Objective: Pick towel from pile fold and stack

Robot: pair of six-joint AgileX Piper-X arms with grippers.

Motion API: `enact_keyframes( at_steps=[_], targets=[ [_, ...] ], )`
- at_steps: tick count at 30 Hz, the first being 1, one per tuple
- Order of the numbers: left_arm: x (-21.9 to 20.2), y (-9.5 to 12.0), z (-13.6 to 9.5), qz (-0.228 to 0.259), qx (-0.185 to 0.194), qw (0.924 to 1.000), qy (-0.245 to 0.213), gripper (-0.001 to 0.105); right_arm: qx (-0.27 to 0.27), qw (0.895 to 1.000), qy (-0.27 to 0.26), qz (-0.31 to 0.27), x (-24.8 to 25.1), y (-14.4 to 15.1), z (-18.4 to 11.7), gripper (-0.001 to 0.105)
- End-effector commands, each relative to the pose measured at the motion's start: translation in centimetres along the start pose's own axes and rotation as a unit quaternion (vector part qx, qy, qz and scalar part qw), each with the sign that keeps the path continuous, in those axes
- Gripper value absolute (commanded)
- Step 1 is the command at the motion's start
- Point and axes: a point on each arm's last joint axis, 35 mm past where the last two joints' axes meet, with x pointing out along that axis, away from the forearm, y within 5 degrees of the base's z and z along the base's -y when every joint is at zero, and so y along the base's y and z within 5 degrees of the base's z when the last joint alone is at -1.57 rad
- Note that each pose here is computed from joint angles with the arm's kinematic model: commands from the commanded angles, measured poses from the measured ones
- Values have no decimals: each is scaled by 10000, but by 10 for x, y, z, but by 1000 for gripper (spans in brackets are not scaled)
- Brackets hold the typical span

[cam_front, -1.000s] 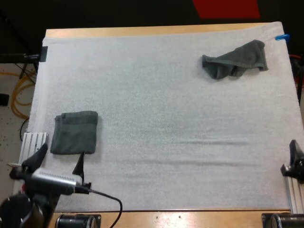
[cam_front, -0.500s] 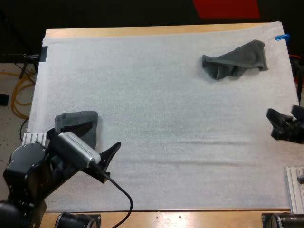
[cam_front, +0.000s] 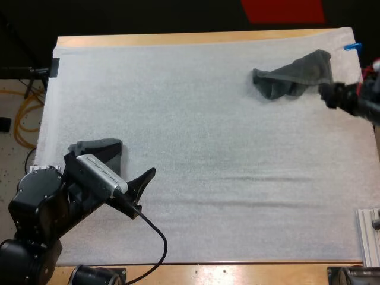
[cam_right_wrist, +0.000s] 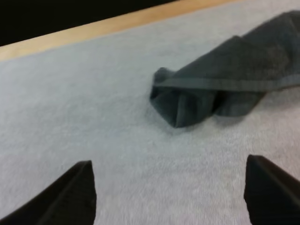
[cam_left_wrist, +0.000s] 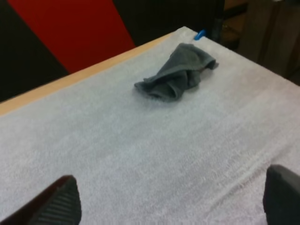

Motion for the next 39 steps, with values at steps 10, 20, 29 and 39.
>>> enact_keyframes(
  at_steps=[10,20,29,39],
  targets=[
    [-2,-1,3,-47,-145,9999,-81,76,991,9928,666,55,122,-30,8,64],
    [-2,-1,3,-49,-367,9993,-80,76,1783,9790,989,-75,230,-15,-13,64],
    [-2,-1,3,-51,-584,9983,-79,76,2362,9656,957,-512,272,-25,-23,55],
    [-2,-1,3,-51,-584,9983,-79,76,1771,9830,487,87,257,-18,3,0]
  ],
)
